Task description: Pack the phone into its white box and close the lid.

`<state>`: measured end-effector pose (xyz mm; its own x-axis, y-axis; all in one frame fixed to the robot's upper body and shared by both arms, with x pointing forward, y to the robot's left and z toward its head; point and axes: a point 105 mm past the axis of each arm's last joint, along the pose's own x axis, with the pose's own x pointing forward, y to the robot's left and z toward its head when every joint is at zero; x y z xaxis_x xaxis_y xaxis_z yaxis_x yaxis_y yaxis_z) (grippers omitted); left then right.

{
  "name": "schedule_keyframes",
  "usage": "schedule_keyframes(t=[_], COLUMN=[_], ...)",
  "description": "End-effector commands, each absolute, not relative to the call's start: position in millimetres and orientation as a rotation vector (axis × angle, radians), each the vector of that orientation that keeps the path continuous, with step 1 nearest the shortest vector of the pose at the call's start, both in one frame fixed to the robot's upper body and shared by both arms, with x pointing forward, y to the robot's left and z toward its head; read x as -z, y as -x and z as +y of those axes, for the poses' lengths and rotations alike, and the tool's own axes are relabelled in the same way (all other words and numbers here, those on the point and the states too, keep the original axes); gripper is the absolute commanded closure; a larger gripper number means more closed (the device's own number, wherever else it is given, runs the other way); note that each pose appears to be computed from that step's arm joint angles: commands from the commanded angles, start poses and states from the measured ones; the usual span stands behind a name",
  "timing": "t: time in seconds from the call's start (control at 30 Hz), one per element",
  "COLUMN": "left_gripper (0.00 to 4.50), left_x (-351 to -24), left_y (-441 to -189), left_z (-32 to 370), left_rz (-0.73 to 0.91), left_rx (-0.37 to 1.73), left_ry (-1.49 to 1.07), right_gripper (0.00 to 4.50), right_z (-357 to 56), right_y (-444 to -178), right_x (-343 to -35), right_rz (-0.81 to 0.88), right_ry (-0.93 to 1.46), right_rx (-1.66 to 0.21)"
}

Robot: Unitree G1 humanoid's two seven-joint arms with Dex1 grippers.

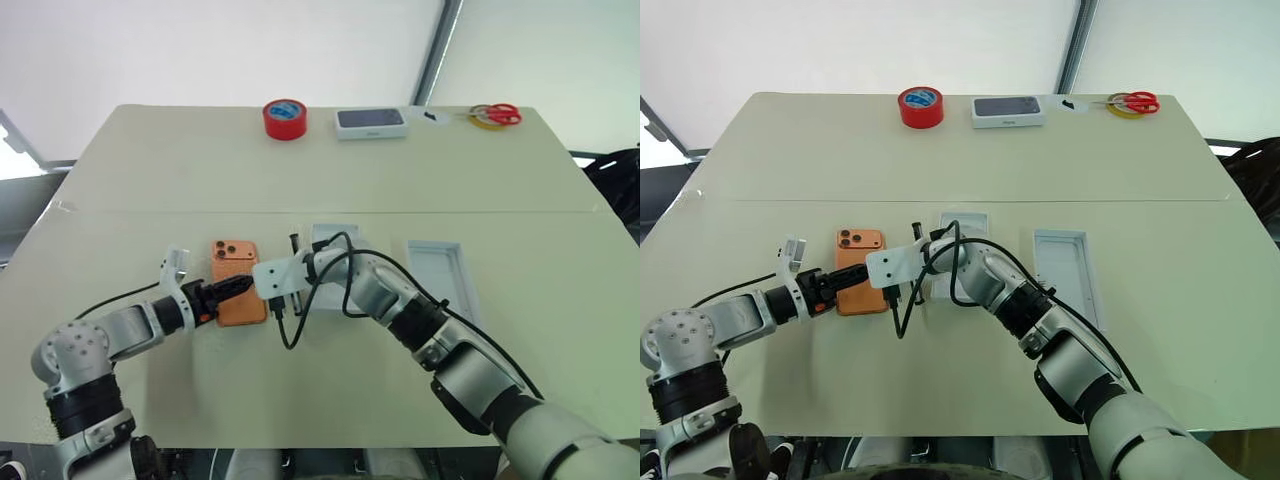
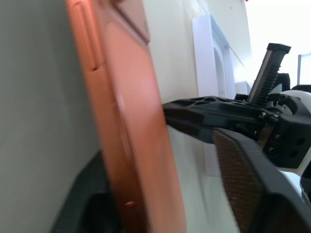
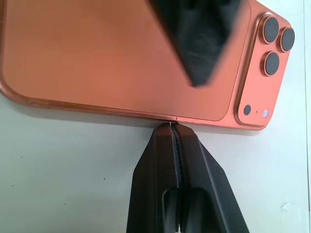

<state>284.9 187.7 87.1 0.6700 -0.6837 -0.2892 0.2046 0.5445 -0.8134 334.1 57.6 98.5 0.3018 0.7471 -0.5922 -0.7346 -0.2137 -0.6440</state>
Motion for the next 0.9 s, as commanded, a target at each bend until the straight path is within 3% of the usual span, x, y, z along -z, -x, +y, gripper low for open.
schedule_keyframes(t=[0.03, 0.4, 0.5, 0.6, 0.83, 0.9], left_gripper=[3.77, 3.77, 4.48, 4.48, 4.48, 4.50], left_x=[-91, -87, -87, -89, -102, -117], left_y=[-282, -285, -287, -288, -292, -290], left_z=[188, 195, 195, 194, 193, 188], left_rz=[0.616, 0.605, 0.600, 0.579, 0.497, 0.436], left_rx=[0.611, 0.592, 0.586, 0.591, 0.624, 0.689], left_ry=[0.844, 0.911, 0.923, 0.939, 0.922, 0.919], right_gripper=[4.50, 4.50, 4.50, 4.50, 4.50, 3.98], right_z=[63, 62, 61, 61, 63, 50], right_y=[-326, -326, -328, -327, -324, -317], right_x=[-95, -95, -97, -103, -144, -172], right_rz=[-0.020, -0.021, -0.026, -0.041, -0.073, -0.101], right_ry=[1.166, 1.169, 1.163, 1.125, 0.792, 0.586], right_rx=[-1.392, -1.387, -1.381, -1.377, -1.420, -1.502])
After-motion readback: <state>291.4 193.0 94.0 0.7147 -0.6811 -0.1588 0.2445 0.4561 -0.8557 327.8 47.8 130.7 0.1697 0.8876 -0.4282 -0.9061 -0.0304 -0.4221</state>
